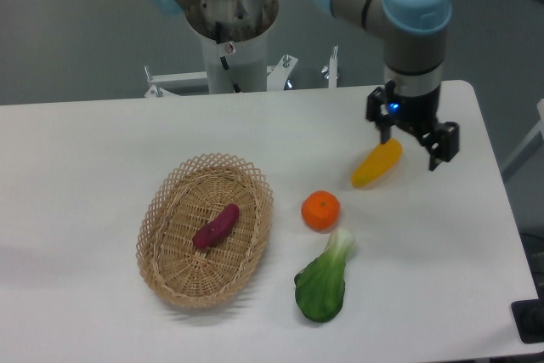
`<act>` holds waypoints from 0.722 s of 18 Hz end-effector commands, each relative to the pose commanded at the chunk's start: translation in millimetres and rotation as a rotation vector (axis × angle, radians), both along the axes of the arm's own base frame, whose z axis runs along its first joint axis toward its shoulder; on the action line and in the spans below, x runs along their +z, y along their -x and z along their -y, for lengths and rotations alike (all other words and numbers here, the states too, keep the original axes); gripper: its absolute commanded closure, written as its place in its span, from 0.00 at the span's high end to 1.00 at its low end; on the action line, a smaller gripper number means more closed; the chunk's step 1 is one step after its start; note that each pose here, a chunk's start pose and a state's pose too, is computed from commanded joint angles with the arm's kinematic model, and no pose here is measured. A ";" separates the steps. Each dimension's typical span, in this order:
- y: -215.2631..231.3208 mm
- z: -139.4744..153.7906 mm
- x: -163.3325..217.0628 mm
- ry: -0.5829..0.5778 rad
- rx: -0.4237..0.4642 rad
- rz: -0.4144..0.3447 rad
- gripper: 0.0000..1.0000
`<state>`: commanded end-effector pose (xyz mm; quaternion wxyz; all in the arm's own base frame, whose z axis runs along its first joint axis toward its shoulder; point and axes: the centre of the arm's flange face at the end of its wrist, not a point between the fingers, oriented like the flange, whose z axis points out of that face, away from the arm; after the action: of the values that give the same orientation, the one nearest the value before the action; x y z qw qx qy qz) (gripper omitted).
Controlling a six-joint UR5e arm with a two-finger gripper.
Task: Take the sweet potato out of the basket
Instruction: 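Move the open gripper over the wicker basket above the purple sweet potato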
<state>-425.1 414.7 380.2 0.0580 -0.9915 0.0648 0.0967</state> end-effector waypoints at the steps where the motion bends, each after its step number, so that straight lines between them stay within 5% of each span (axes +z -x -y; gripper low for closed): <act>1: -10.3 -9.9 -0.9 -0.009 0.012 0.010 1.00; 7: -71.6 -56.9 -22.6 -0.021 0.098 0.069 1.00; 13: -139.7 -98.6 -79.2 0.024 -0.044 0.106 1.00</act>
<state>-285.4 513.3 301.0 0.0515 -0.9942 0.0846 0.0422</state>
